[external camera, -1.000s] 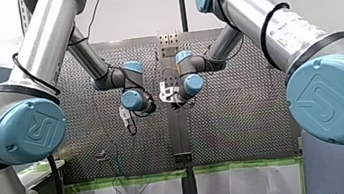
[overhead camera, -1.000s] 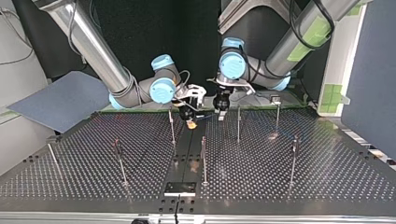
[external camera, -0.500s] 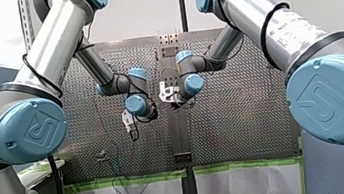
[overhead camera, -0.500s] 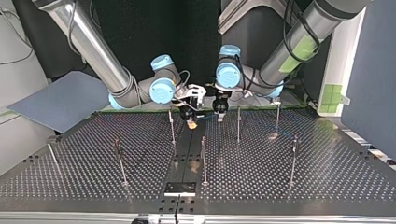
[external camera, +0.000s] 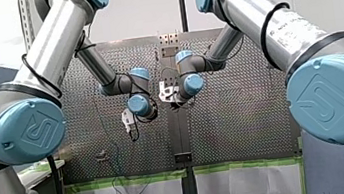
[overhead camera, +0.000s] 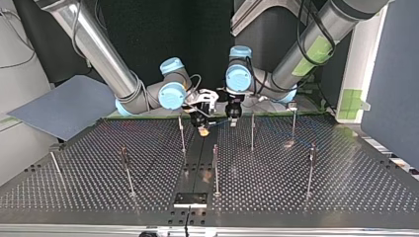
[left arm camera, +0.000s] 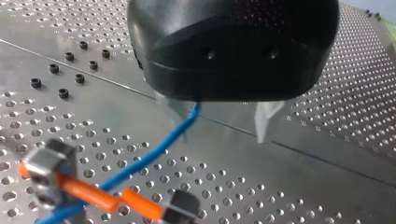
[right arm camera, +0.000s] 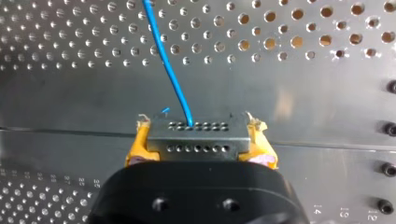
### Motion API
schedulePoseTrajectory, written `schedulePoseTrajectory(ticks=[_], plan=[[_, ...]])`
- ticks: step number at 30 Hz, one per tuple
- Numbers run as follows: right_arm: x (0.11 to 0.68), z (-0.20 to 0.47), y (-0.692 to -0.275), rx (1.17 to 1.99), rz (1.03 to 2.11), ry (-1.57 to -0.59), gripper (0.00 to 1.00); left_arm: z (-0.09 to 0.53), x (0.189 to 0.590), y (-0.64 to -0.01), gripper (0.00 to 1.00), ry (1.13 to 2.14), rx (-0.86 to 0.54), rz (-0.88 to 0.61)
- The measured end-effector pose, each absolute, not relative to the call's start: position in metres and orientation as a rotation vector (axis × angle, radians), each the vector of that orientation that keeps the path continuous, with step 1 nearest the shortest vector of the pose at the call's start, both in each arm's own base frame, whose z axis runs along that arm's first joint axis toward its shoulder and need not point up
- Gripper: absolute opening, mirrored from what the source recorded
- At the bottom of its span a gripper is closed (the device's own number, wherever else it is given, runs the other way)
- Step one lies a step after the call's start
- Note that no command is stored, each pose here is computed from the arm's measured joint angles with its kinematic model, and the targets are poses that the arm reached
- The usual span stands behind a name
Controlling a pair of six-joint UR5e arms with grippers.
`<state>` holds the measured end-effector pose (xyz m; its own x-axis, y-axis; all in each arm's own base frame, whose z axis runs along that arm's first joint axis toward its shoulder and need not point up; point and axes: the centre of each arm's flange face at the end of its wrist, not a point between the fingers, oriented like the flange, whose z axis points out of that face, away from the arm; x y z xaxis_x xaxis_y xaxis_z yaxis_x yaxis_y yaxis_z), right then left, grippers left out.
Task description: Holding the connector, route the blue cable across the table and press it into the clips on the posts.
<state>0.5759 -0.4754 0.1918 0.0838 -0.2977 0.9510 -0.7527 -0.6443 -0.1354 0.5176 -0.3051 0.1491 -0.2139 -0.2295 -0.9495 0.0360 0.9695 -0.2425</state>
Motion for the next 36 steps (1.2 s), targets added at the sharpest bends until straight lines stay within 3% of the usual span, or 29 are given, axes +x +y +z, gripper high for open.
schedulePoseTrajectory(ticks=[1, 2, 13, 36], plan=[[0.576, 0.192, -0.475, 1.979, 1.582, -1.035, 0.00, 0.149, 0.517, -0.306, 0.08, 1.771, -0.145, -0.241], [0.577, 0.192, -0.474, 1.980, 1.583, -1.035, 0.00, 0.149, 0.517, -0.306, 0.00, 1.771, -0.145, -0.238], [0.576, 0.207, -0.471, 1.980, 1.587, -1.030, 0.00, 0.159, 0.509, -0.305, 0.00, 1.765, -0.205, -0.198], [0.545, 0.349, -0.443, 1.887, 1.677, -1.025, 0.00, 0.279, 0.476, -0.312, 0.00, 1.660, -0.194, -0.259]])
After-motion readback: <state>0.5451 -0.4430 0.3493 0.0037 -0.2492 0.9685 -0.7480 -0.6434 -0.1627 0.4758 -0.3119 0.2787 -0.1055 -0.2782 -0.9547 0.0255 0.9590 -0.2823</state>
